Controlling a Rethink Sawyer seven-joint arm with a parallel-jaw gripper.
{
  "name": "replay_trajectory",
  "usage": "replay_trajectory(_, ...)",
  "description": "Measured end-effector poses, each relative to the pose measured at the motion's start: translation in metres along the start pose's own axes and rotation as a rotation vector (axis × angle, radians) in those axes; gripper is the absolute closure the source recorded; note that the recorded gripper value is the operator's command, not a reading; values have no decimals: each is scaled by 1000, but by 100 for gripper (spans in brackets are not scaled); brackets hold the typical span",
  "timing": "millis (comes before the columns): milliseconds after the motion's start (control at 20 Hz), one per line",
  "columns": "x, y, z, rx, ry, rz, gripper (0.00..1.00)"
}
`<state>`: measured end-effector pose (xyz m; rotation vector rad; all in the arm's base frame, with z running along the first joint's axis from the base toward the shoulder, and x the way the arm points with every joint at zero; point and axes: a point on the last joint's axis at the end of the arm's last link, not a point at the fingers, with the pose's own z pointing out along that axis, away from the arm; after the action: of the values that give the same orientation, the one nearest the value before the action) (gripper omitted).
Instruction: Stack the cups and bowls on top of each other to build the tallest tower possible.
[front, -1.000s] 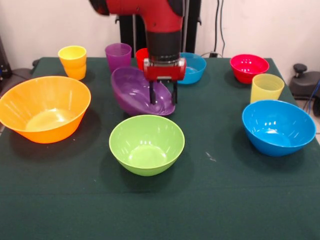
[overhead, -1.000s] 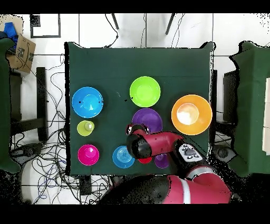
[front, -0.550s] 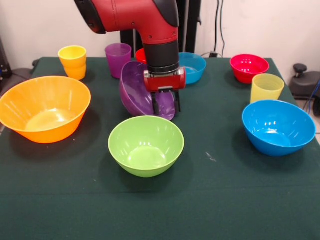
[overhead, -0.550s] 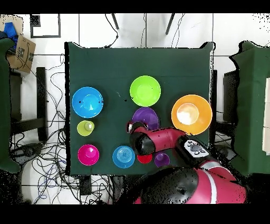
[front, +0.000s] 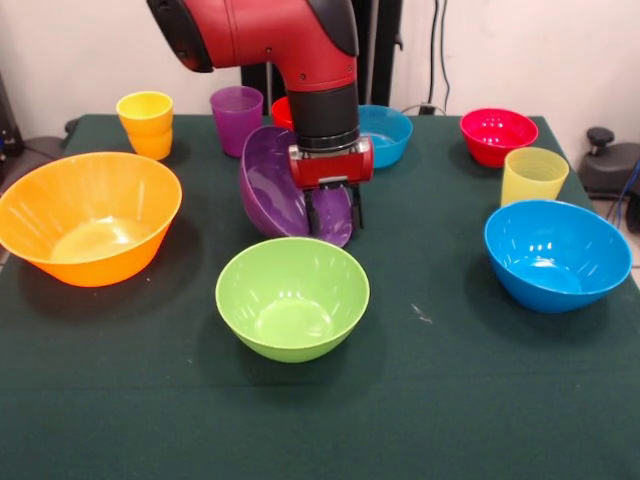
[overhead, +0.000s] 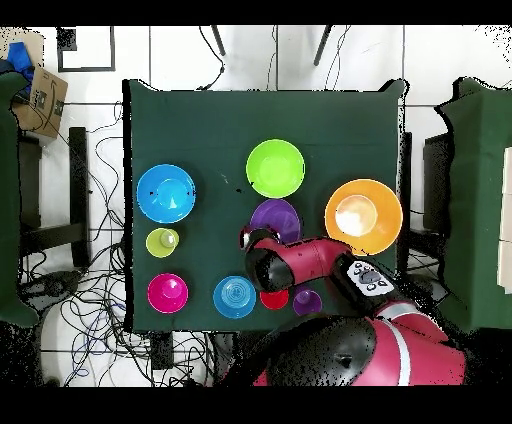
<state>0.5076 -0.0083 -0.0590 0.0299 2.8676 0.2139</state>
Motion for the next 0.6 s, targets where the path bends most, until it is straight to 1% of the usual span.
replay_trajectory(300,-3,4,2,0,-6,-12,0)
replay_trajectory(450,-5,9,3,1,-7,-26,0)
replay_trajectory(500,-5,15,3,0,-5,-41,0)
replay_trajectory(600,-5,19,3,-1,-5,-49,0)
